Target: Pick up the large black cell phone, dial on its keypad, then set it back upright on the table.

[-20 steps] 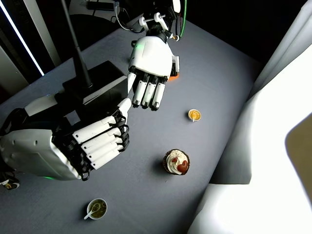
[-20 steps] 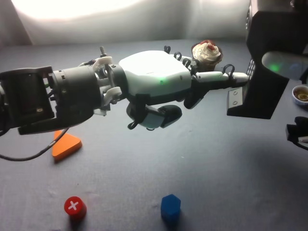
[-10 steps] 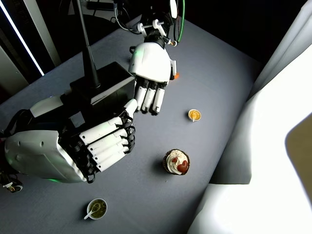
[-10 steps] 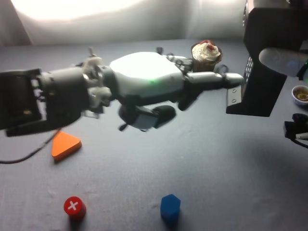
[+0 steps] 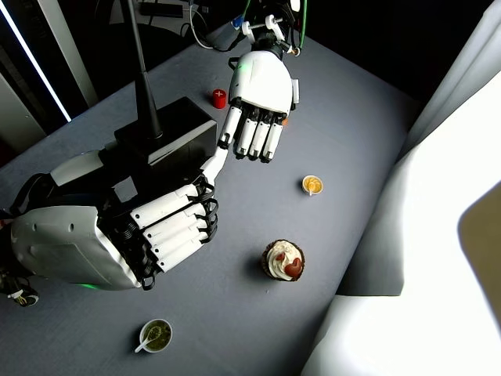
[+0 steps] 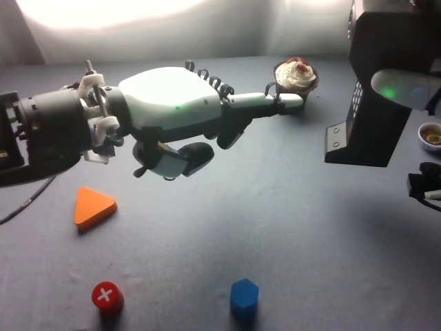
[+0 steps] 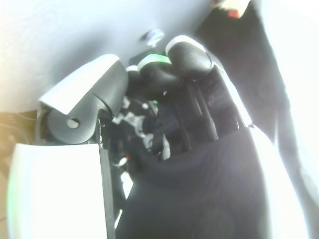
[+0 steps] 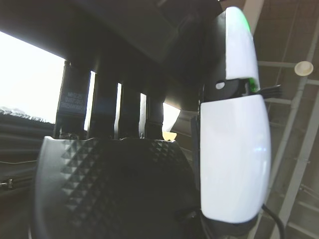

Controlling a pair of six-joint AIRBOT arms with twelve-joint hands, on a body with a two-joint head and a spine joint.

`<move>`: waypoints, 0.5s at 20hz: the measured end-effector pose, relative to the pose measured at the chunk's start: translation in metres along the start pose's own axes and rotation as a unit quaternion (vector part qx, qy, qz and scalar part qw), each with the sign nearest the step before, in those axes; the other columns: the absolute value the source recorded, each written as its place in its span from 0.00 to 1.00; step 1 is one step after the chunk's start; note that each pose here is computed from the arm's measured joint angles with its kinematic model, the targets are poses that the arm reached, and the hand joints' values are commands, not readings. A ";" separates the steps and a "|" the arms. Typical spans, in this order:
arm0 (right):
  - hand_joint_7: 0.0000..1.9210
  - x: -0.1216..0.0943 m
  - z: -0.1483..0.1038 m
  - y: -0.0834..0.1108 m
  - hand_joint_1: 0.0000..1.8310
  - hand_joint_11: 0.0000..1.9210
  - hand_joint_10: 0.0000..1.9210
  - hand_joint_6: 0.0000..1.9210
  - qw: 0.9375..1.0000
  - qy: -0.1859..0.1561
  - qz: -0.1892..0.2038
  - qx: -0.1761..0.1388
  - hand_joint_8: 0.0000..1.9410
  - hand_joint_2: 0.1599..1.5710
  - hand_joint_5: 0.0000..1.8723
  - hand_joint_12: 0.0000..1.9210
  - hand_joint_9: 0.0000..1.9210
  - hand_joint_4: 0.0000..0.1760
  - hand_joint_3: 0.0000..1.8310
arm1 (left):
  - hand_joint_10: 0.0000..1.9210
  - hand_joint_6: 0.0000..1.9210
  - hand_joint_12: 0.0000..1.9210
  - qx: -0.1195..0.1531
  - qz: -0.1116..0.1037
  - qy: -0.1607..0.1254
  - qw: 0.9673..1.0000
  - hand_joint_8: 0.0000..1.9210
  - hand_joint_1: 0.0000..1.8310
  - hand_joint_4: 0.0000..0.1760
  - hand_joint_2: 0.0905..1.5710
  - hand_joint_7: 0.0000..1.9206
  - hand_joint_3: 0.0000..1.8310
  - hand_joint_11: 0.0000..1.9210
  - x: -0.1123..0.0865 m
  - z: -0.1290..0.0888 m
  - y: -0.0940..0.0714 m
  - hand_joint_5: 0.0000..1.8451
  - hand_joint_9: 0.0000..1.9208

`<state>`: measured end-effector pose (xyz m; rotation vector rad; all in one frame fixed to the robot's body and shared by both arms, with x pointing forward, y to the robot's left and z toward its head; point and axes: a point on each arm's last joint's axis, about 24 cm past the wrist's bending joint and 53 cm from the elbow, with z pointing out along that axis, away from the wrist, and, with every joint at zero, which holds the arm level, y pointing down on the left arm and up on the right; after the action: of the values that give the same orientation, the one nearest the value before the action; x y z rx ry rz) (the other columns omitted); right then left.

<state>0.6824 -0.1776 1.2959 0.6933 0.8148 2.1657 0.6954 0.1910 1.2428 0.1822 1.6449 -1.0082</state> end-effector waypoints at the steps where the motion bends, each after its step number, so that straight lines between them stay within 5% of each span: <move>1: 0.46 -0.001 0.000 0.000 0.73 0.45 0.69 0.44 1.000 -0.001 0.000 0.001 0.62 0.70 0.49 0.71 0.46 0.00 0.00 | 1.00 0.00 1.00 -0.002 0.000 0.001 1.000 0.89 0.81 0.84 0.60 0.32 0.38 0.24 0.003 0.004 0.000 0.00 0.31; 3: 0.43 0.000 0.001 0.000 0.74 0.45 0.74 0.45 1.000 0.001 -0.001 0.000 0.65 0.71 0.49 0.71 0.44 0.00 0.00 | 1.00 0.00 1.00 0.000 -0.002 0.006 1.000 0.89 0.81 0.78 0.59 0.32 0.38 0.23 0.012 0.015 -0.003 0.00 0.32; 5: 0.48 -0.001 0.001 0.001 0.68 0.47 0.61 0.42 1.000 0.001 -0.002 0.000 0.66 0.69 0.53 0.74 0.47 0.00 0.00 | 1.00 0.00 1.00 0.008 -0.006 0.004 1.000 0.88 0.81 0.76 0.59 0.32 0.38 0.27 0.017 0.027 -0.010 0.00 0.32; 6: 0.45 -0.001 0.001 0.001 0.73 0.47 0.71 0.43 1.000 -0.001 -0.001 0.000 0.63 0.70 0.50 0.74 0.45 0.00 0.00 | 1.00 0.00 1.00 0.009 -0.008 -0.002 1.000 0.88 0.81 0.76 0.59 0.32 0.38 0.23 0.014 0.032 -0.011 0.00 0.32; 10: 0.43 -0.001 0.001 0.001 0.74 0.45 0.75 0.46 1.000 0.000 -0.002 0.000 0.65 0.71 0.47 0.74 0.44 0.00 0.00 | 1.00 0.00 1.00 0.008 -0.020 -0.016 1.000 0.89 0.81 0.79 0.58 0.32 0.39 0.23 0.010 0.043 -0.012 0.00 0.32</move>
<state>0.6836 -0.1785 1.2967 0.6920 0.8146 2.1620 0.7159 0.1498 1.2410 0.1437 1.6185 -1.0494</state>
